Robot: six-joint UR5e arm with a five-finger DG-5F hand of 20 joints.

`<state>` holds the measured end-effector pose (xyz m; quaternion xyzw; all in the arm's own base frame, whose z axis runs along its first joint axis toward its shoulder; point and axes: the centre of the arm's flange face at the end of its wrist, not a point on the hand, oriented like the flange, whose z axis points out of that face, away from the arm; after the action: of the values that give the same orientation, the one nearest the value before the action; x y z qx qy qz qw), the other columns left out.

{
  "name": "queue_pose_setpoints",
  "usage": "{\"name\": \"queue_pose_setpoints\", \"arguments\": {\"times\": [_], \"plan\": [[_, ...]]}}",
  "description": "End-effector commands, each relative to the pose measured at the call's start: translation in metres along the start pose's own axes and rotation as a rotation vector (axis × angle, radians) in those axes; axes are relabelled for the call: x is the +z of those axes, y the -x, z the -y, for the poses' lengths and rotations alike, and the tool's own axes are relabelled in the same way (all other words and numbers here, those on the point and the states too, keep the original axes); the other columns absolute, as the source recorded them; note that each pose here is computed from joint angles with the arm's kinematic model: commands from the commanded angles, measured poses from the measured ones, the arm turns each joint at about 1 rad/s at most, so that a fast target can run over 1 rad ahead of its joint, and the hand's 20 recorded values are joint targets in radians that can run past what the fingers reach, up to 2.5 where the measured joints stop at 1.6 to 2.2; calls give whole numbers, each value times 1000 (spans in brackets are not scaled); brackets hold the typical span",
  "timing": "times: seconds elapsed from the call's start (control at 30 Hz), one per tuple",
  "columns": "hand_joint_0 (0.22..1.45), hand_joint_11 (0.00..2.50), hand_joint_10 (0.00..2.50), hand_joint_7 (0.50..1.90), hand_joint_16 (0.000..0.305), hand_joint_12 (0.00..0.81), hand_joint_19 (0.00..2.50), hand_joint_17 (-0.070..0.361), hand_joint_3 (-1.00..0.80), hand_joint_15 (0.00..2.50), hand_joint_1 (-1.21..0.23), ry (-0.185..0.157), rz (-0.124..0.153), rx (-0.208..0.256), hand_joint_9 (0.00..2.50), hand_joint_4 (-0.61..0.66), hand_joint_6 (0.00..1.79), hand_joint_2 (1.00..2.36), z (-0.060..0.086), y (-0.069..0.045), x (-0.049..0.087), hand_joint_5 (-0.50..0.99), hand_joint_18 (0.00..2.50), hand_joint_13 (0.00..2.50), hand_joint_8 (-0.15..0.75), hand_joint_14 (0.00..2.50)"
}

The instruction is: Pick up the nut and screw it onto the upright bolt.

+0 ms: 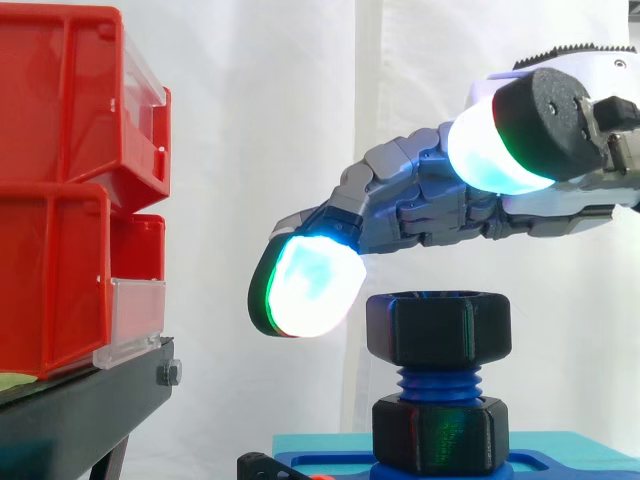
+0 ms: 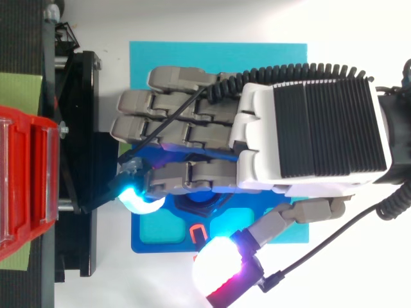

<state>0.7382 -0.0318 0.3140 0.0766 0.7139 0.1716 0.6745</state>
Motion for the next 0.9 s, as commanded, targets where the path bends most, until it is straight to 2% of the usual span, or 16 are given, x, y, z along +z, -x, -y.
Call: {"name": "queue_pose_setpoints", "arguments": {"times": [0.0, 0.27, 0.4, 0.47, 0.87], "plan": [[446, 0, 0, 660, 35, 299, 0, 78, -500, 0, -129, -8, -1, 0, 115, 127, 501, 1000, 1, -1, 0, -208, 0, 0, 213, 0], [444, 0, 0, 643, 29, 265, 0, 66, -500, 0, -152, -28, -2, 2, 156, 131, 501, 1000, 8, 1, -2, -207, 0, 6, 229, 0], [439, 0, 0, 640, 25, 246, 0, 56, -500, 0, -178, -38, 2, 5, 248, 138, 501, 1000, 10, 3, -3, -205, 0, 89, 242, 0], [437, 0, 0, 675, 23, 236, 0, 52, -500, 0, -191, -57, 0, 6, 300, 161, 501, 1000, 12, 3, -4, -195, 0, 133, 249, 0], [452, 0, 0, 972, 19, 202, 0, 42, -500, 0, -222, -70, -8, 6, 649, 307, 503, 1000, 18, 3, -6, -135, 94, 324, 274, 0]]}}
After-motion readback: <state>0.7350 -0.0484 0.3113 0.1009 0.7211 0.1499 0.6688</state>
